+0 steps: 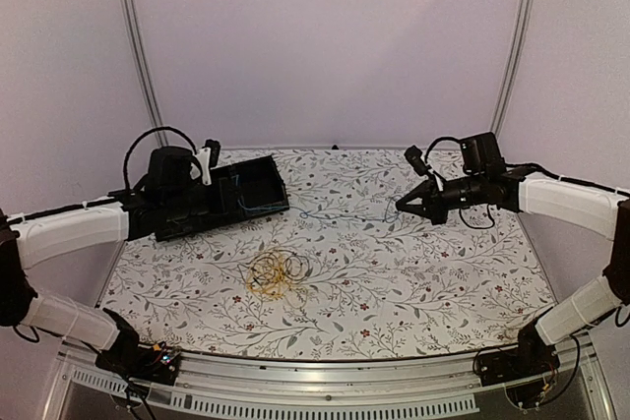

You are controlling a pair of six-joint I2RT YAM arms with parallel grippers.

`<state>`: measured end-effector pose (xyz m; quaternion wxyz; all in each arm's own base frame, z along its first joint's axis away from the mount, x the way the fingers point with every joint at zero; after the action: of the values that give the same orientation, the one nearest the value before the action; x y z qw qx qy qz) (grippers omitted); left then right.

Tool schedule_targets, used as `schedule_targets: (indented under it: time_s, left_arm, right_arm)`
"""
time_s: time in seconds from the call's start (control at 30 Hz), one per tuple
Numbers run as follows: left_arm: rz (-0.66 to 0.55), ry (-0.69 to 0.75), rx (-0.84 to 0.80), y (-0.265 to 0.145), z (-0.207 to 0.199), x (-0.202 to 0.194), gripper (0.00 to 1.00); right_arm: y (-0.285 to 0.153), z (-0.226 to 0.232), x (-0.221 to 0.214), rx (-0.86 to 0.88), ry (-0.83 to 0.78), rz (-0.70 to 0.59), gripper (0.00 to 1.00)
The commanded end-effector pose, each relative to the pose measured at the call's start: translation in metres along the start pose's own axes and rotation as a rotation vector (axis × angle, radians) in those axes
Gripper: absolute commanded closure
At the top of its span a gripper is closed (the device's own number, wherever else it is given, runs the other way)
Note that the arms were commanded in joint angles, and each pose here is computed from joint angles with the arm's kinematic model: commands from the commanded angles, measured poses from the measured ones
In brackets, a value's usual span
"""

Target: Untangle the cables

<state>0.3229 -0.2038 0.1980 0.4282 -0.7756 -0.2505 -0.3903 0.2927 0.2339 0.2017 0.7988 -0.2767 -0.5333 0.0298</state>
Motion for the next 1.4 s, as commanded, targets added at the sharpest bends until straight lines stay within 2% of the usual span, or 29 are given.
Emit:
schedule_targets:
  time_s: [0.0, 0.2, 0.37, 0.6, 0.77, 0.97, 1.1, 1.17, 1.2, 1.3, 1.37]
  left_arm:
    - [-0.053, 0.007, 0.237, -0.042, 0.050, 0.002, 1.00]
    - [-0.096, -0.008, 0.476, -0.095, 0.096, 0.012, 1.00]
    - [-0.128, -0.026, 0.537, -0.119, 0.113, 0.018, 1.00]
    - [-0.112, -0.021, 0.565, -0.125, 0.120, 0.018, 1.00]
    - [-0.116, -0.017, 0.398, -0.109, 0.101, 0.018, 1.00]
    - [-0.111, 0.078, 0.023, -0.083, 0.046, 0.030, 0.99]
    - [-0.129, 0.185, -0.113, -0.072, 0.000, 0.048, 0.76]
    - [-0.151, 0.236, -0.184, -0.068, -0.027, 0.055, 0.70]
    - [-0.162, 0.249, -0.222, -0.064, -0.038, 0.058, 0.69]
    - [-0.208, 0.250, -0.319, -0.053, -0.068, 0.064, 0.78]
    - [-0.213, 0.253, -0.387, -0.045, -0.085, 0.062, 0.75]
  right_arm:
    - [-0.003, -0.033, -0.006, -0.149, 0.048, 0.010, 1.00]
    - [-0.003, -0.059, -0.015, -0.271, 0.088, 0.042, 1.00]
    - [-0.003, -0.070, -0.019, -0.325, 0.105, 0.058, 1.00]
    - [-0.001, -0.073, -0.022, -0.328, 0.119, 0.067, 1.00]
    - [0.004, -0.056, -0.017, -0.212, 0.102, 0.060, 1.00]
    - [0.007, -0.026, 0.017, -0.082, 0.035, 0.024, 1.00]
    - [-0.004, -0.011, 0.062, -0.025, -0.005, -0.035, 1.00]
    - [-0.008, -0.006, 0.081, -0.024, -0.033, -0.054, 1.00]
    - [-0.008, -0.006, 0.087, -0.026, -0.043, -0.055, 1.00]
    - [-0.002, 0.001, 0.096, -0.012, -0.073, -0.036, 1.00]
    - [0.008, 0.002, 0.094, 0.001, -0.079, -0.010, 1.00]
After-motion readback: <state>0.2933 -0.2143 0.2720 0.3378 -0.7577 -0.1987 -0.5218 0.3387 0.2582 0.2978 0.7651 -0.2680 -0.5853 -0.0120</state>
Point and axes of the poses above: each gripper's point midway between its finger pads, its own y axis out along the fingers, its own z axis along the line the jaws close on, x = y × z, the point moved 3 cm from there along -y, back along the fingers, and after that the axes turned 6 degrees about y, right-handed, at the moved point
